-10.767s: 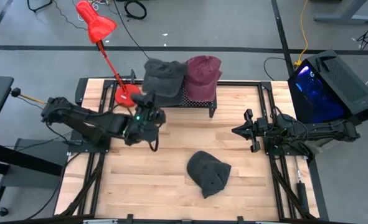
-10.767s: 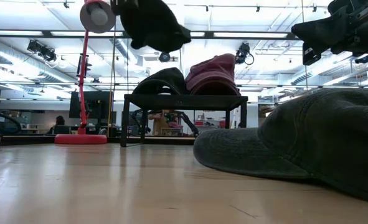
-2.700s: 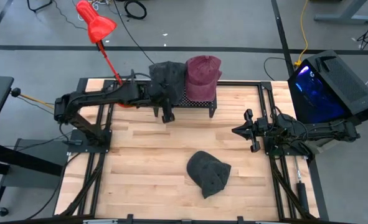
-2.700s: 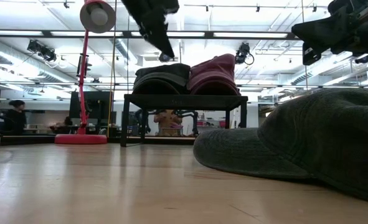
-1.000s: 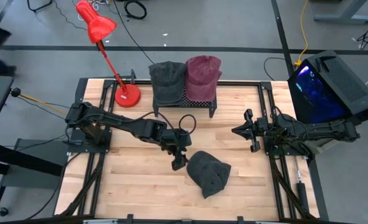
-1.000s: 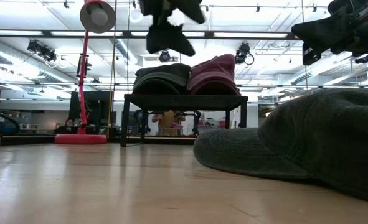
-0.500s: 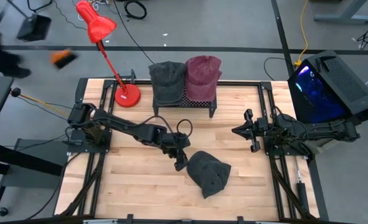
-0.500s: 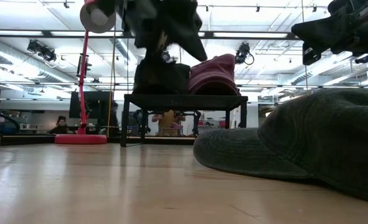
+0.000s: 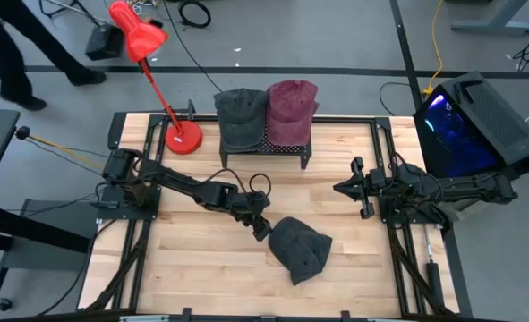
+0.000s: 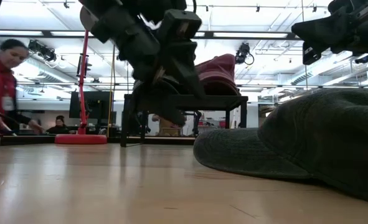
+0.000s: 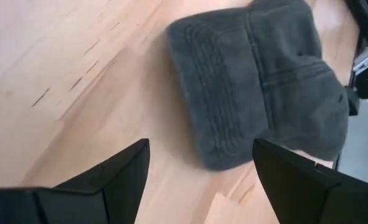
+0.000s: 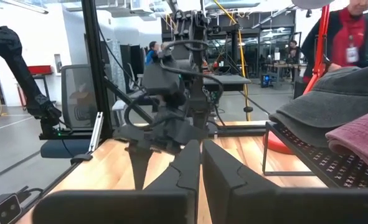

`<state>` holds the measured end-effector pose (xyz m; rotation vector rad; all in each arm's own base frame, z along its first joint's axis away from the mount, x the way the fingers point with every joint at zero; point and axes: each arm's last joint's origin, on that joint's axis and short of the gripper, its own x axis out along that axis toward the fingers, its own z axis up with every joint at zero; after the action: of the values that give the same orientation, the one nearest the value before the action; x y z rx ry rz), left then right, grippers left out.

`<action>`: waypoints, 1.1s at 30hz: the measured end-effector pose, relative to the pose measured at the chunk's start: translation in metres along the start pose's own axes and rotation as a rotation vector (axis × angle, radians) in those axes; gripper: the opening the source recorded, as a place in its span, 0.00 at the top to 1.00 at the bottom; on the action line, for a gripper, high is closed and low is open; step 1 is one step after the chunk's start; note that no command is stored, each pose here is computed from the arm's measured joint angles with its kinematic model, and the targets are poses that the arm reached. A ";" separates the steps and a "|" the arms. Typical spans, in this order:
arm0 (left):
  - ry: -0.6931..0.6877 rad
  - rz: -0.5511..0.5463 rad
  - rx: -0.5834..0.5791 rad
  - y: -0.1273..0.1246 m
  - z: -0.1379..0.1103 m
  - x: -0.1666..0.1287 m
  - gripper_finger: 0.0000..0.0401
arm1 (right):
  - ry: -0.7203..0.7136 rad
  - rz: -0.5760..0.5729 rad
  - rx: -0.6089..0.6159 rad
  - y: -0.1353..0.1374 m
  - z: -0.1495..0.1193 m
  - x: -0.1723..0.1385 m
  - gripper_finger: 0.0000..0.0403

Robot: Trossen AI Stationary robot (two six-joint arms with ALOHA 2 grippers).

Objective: Pick & Place hat
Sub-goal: Stack the black cap on top of the black cap on the shelf

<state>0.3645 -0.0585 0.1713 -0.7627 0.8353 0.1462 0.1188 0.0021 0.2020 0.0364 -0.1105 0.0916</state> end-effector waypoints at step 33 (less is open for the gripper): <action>0.029 -0.149 -0.013 0.012 0.004 0.037 0.55 | 0.004 0.000 0.000 0.000 0.000 0.000 0.94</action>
<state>0.3874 -0.0530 0.1394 -0.8381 0.8028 0.0078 0.1188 0.0021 0.2016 0.0363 -0.1062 0.0914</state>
